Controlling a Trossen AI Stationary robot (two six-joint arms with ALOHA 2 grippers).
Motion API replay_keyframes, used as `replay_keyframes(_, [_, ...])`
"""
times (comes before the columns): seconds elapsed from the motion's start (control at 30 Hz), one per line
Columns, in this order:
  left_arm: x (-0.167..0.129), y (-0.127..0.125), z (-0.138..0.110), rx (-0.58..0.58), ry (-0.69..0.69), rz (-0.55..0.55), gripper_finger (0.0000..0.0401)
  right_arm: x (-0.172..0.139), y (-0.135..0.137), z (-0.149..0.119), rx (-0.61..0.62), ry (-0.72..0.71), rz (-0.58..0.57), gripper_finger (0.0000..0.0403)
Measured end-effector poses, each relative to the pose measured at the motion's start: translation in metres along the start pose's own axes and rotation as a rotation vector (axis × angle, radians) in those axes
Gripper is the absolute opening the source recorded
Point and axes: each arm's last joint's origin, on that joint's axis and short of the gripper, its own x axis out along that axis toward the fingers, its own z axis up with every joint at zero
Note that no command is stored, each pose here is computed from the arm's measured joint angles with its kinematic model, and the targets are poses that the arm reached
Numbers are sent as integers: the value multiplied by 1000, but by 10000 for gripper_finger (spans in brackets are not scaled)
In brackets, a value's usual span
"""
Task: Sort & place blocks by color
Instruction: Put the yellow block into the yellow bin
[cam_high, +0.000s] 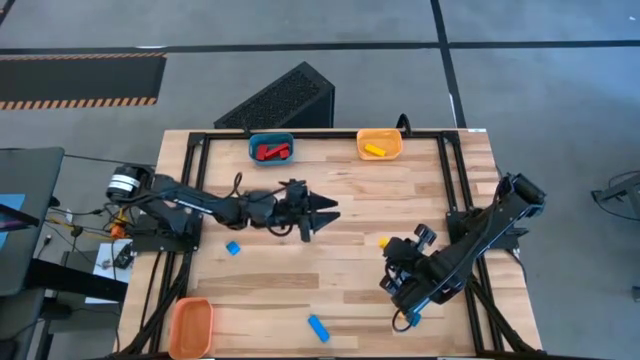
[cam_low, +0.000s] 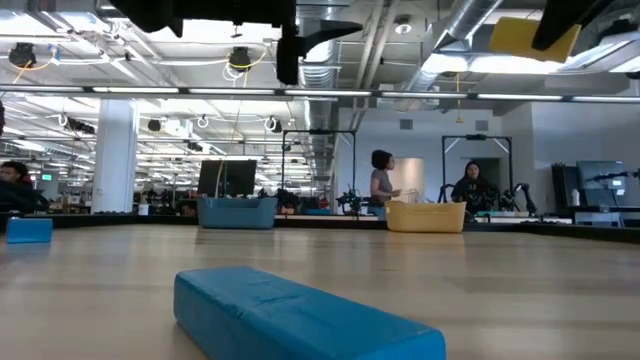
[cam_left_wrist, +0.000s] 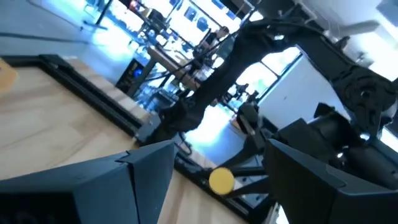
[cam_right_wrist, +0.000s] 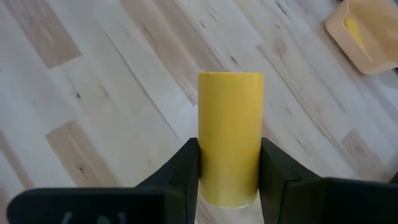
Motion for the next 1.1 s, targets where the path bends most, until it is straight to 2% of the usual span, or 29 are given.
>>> replay_keyframes(0.13, [5, 1, 10, -5, 8, -38, 238, -6, 0, 6, -21, -35, 10, 117])
replay_keyframes(0.37, [11, 5, 22, -89, 28, -82, 238, -22, -3, 19, -80, -122, 13, 117])
replay_keyframes(0.6, [24, 2, 18, -120, 82, -108, 238, -20, -10, 25, -149, -139, -52, 117])
replay_keyframes(0.9, [25, 3, 20, -157, 71, -80, 238, -20, -13, 24, -223, -127, -81, 118])
replay_keyframes(1.1, [25, 4, 20, -157, 43, -43, 238, -20, -14, 24, -228, -125, -85, 119])
